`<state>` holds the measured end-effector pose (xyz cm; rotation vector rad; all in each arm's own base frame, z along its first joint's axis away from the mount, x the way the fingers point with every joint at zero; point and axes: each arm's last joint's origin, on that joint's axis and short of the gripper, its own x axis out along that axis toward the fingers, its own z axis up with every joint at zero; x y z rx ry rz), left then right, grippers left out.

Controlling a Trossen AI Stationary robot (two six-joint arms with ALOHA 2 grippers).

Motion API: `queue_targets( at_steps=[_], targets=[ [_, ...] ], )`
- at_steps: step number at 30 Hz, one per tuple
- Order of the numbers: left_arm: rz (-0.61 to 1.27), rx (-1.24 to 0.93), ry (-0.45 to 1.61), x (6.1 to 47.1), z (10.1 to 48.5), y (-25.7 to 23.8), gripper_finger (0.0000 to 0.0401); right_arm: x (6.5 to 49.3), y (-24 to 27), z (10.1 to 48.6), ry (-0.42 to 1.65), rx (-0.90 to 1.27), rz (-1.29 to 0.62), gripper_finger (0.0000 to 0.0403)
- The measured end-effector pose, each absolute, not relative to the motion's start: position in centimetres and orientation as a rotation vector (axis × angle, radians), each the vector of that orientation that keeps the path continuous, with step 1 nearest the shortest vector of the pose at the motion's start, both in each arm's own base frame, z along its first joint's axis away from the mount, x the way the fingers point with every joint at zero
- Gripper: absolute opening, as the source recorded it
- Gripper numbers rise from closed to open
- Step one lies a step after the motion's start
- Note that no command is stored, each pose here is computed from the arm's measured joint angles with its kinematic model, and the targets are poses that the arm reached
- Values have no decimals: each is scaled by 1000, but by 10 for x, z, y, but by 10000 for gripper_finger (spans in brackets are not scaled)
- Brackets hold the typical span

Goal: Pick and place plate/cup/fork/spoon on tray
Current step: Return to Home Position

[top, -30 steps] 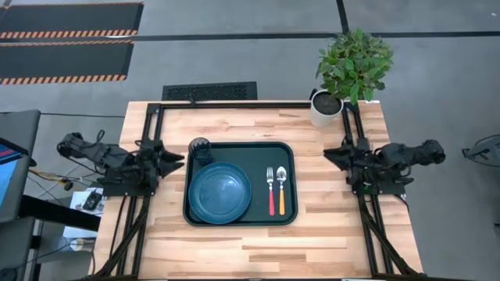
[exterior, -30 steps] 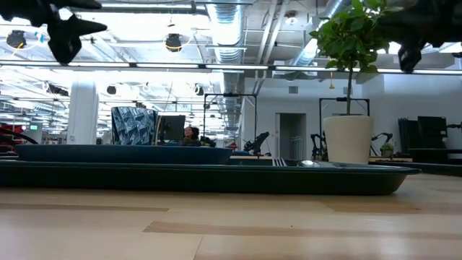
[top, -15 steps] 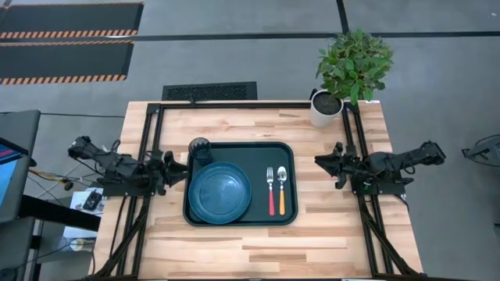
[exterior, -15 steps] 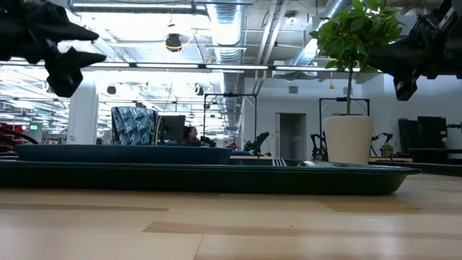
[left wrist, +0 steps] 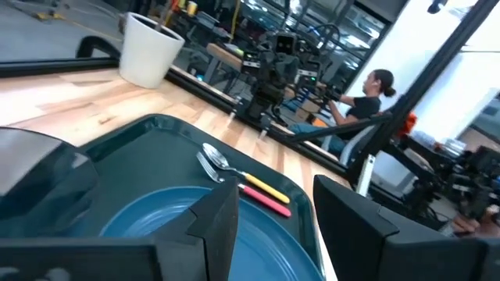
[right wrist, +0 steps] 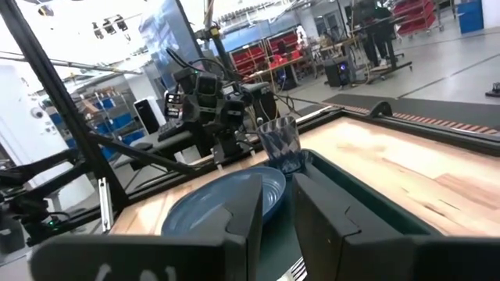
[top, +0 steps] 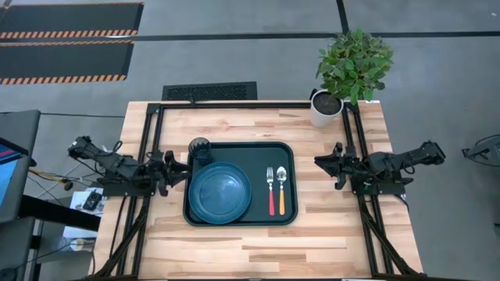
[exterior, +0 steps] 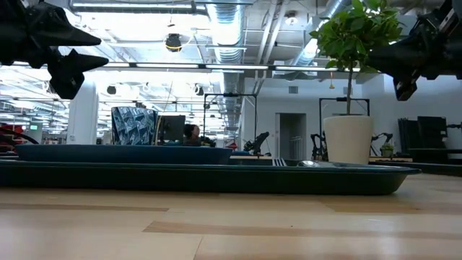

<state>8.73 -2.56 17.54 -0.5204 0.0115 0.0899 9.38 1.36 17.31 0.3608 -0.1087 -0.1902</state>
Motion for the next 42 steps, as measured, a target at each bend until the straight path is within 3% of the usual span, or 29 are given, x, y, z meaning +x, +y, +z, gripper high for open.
queue_targets(
  at_steps=[42],
  targets=[
    [92, -546, 15, 87, 175, -26, 153, 94, 14, 173, -115, 365, -190, 97]
  ],
)
